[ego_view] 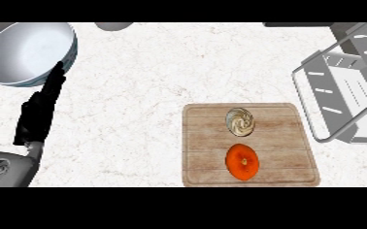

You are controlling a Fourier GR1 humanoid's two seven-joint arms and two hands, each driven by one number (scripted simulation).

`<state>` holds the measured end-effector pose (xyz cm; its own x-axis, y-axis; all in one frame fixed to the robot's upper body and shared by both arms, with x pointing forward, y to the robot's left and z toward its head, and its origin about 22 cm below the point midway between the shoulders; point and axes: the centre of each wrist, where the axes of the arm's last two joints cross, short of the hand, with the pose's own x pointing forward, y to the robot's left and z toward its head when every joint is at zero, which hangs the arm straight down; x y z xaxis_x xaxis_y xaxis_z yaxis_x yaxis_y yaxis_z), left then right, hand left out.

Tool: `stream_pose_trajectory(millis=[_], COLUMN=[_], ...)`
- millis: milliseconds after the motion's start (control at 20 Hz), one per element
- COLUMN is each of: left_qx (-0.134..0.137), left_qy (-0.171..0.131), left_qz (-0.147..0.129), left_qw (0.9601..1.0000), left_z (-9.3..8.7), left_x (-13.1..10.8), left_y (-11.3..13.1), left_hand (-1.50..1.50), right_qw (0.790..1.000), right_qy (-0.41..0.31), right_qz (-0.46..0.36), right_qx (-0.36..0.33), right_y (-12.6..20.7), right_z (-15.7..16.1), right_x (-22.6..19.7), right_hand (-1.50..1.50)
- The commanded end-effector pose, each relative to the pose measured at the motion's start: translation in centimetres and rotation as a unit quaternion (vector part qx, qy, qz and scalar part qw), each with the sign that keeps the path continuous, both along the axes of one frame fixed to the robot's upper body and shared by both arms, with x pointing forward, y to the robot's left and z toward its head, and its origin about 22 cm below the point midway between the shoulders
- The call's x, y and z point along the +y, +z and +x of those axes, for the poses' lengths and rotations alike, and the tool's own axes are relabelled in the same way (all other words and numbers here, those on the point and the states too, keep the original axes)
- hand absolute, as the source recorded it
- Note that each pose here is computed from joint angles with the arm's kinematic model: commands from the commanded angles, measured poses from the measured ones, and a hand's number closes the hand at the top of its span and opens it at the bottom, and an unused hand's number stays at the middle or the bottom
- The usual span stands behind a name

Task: Pick the squash from the cutting board and place it in the tiered basket

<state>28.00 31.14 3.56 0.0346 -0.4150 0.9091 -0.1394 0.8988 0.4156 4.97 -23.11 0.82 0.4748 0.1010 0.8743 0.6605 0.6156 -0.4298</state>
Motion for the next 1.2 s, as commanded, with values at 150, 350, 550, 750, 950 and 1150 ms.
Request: stream_pose_trajectory(millis=[150,350,550,750,950,1150], left_qx=[-0.011,-0.021,-0.016,-0.012,0.002,-0.009], left_qy=[-0.025,-0.038,-0.036,-0.041,-0.040,-0.036], left_qz=[0.002,-0.001,-0.002,-0.005,-0.002,-0.002], left_qw=[0.9996,0.9991,0.9992,0.9991,0.9992,0.9993], left_z=[0.5,0.6,1.7,1.8,0.9,1.8], left_x=[-1.2,-3.1,-4.4,-3.5,-3.9,-3.3], left_y=[0.7,0.8,1.6,1.3,0.0,0.9], left_hand=[0.00,0.00,0.00,0.00,0.00,0.00], right_qw=[0.992,0.989,0.981,0.971,0.957,0.951], right_qy=[0.059,0.027,0.032,0.041,0.044,0.054], right_qz=[0.015,0.019,0.042,0.078,0.074,0.080], right_qx=[0.115,0.143,0.185,0.223,0.278,0.294], right_y=[4.6,7.4,9.5,9.1,8.7,8.1], right_z=[-2.4,-1.3,-0.7,1.8,3.5,5.7], right_x=[-0.3,-1.3,-0.6,-0.2,-0.2,0.9], right_hand=[-1.50,-1.50,-1.50,-1.50,-1.50,-1.50])
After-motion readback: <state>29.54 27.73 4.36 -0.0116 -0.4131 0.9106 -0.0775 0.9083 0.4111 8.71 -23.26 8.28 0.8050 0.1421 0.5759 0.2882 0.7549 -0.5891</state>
